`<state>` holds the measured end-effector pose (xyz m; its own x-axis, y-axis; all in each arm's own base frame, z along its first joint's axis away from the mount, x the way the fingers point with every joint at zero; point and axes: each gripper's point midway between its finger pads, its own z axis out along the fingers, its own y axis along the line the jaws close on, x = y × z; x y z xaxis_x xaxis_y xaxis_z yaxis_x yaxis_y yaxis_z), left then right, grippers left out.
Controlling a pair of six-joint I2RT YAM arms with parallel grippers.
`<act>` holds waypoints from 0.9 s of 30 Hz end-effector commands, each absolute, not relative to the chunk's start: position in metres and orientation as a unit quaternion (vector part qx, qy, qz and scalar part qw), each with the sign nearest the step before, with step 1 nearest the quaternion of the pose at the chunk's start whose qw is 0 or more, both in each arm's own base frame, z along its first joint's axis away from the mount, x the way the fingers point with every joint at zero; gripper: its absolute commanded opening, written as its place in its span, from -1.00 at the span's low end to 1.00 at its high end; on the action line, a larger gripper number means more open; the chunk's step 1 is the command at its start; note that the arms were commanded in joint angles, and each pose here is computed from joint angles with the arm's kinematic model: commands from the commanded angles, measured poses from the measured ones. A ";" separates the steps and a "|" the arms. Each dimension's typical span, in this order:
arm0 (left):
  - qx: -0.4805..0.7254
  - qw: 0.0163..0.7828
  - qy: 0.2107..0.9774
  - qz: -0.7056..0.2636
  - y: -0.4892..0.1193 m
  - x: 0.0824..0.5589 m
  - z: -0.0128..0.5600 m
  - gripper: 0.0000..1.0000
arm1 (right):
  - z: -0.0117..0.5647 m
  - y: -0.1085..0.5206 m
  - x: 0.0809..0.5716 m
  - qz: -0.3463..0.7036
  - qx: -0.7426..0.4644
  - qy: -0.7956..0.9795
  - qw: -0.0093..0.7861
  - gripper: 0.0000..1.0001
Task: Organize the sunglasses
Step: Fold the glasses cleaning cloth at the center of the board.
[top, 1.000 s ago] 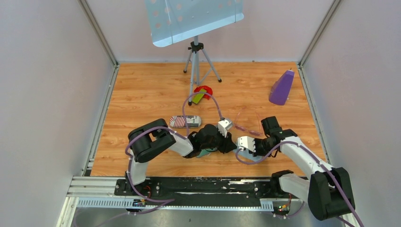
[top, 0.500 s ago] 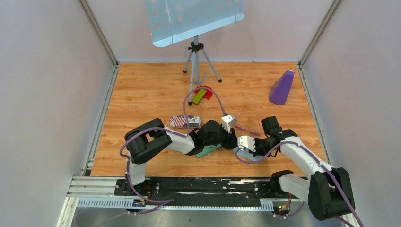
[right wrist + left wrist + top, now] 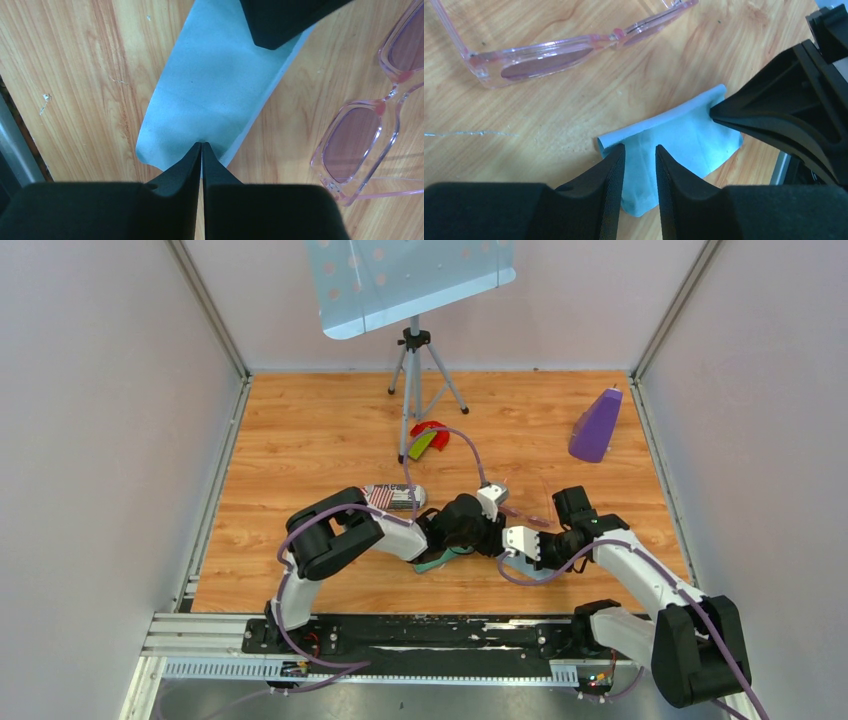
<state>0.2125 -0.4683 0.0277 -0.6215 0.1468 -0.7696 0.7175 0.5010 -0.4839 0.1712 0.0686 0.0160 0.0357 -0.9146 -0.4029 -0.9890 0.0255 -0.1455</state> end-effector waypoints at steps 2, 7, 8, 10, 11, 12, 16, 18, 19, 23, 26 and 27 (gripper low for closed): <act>0.264 0.340 0.805 -0.408 -0.470 0.216 0.020 -0.34 | 0.003 0.068 0.159 0.105 -0.694 0.689 0.182 -0.86; 0.275 0.359 0.762 -0.463 -0.476 0.206 0.052 -0.36 | 0.004 0.068 0.160 0.100 -0.693 0.690 0.184 -0.86; 0.276 0.364 0.754 -0.471 -0.477 0.205 0.058 -0.36 | 0.004 0.067 0.160 0.099 -0.692 0.690 0.184 -0.87; 0.276 0.367 0.747 -0.481 -0.480 0.204 0.063 -0.37 | 0.004 0.067 0.161 0.098 -0.692 0.691 0.185 -0.87; 0.276 0.365 0.748 -0.481 -0.481 0.204 0.062 -0.38 | 0.005 0.067 0.161 0.098 -0.692 0.691 0.186 -0.87; 0.277 0.361 0.750 -0.480 -0.482 0.205 0.060 -0.38 | 0.005 0.067 0.161 0.098 -0.691 0.691 0.186 -0.87; 0.277 0.356 0.751 -0.481 -0.488 0.206 0.057 -0.38 | 0.006 0.067 0.161 0.098 -0.689 0.694 0.186 -0.86; 0.277 0.356 0.753 -0.478 -0.488 0.207 0.056 -0.38 | 0.006 0.067 0.161 0.097 -0.689 0.694 0.187 -0.86; 0.276 0.356 0.755 -0.476 -0.488 0.208 0.056 -0.38 | 0.006 0.067 0.161 0.097 -0.689 0.694 0.187 -0.86; 0.276 0.352 0.762 -0.468 -0.492 0.212 0.052 -0.37 | 0.004 0.068 0.160 0.100 -0.689 0.694 0.185 -0.86; 0.272 0.341 0.775 -0.457 -0.494 0.216 0.043 -0.36 | 0.004 0.068 0.160 0.102 -0.689 0.694 0.184 -0.87; 0.273 0.333 0.782 -0.451 -0.494 0.215 0.037 -0.35 | 0.004 0.068 0.160 0.101 -0.689 0.693 0.185 -0.87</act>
